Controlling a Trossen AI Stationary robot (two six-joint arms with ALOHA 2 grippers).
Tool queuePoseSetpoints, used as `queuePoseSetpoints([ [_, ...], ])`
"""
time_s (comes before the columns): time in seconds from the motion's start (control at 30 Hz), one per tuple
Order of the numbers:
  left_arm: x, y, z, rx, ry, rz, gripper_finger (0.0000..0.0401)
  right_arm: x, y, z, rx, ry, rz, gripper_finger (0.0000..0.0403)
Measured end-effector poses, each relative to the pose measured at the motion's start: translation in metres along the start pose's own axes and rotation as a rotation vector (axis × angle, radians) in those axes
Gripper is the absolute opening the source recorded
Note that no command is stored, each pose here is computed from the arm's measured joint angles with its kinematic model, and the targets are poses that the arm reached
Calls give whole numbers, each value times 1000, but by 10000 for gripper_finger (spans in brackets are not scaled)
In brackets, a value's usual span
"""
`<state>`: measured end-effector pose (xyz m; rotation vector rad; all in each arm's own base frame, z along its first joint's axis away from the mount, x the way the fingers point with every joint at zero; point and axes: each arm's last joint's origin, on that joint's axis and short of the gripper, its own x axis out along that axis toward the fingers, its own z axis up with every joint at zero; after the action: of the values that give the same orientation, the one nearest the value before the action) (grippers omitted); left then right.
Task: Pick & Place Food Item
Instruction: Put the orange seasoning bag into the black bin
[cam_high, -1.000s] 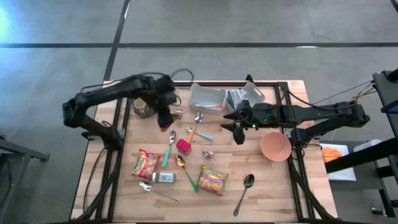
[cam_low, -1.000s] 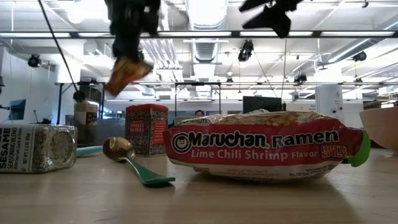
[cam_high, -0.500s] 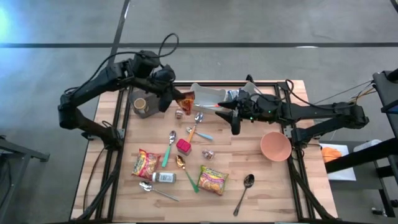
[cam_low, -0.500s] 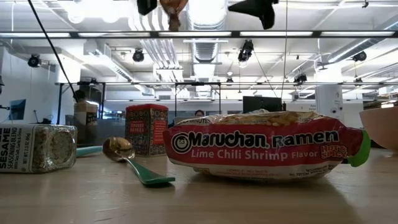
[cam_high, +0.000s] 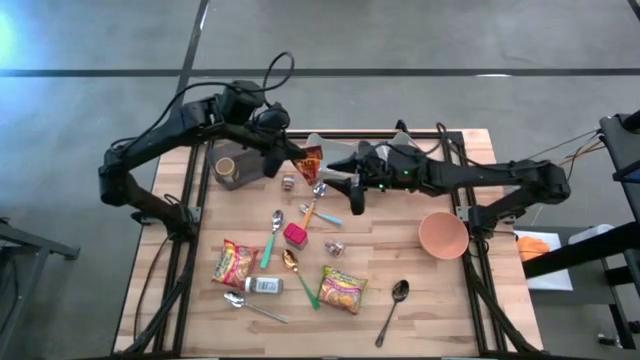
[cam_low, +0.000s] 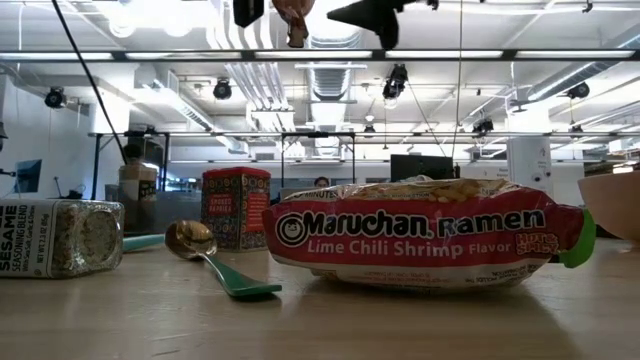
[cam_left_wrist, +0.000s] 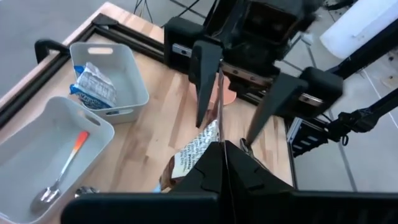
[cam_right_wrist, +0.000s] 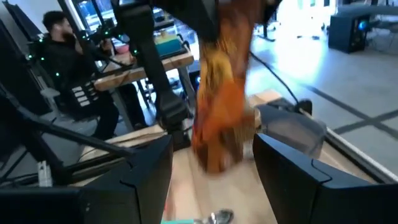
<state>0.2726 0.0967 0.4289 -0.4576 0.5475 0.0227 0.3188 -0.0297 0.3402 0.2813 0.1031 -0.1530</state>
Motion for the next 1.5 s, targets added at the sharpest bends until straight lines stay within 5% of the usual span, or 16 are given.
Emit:
queuePoseSetpoints([
  [0.6,0,-3,3,10,-17,-54,0,44,3,26,-77,26,-27,216],
  [1.03,0,-3,4,21,-31,-66,0,42,3,25,-136,43,-27,35],
  [1.5,-1,-4,7,1,-56,-76,22,41,4,25,-124,53,9,28],
])
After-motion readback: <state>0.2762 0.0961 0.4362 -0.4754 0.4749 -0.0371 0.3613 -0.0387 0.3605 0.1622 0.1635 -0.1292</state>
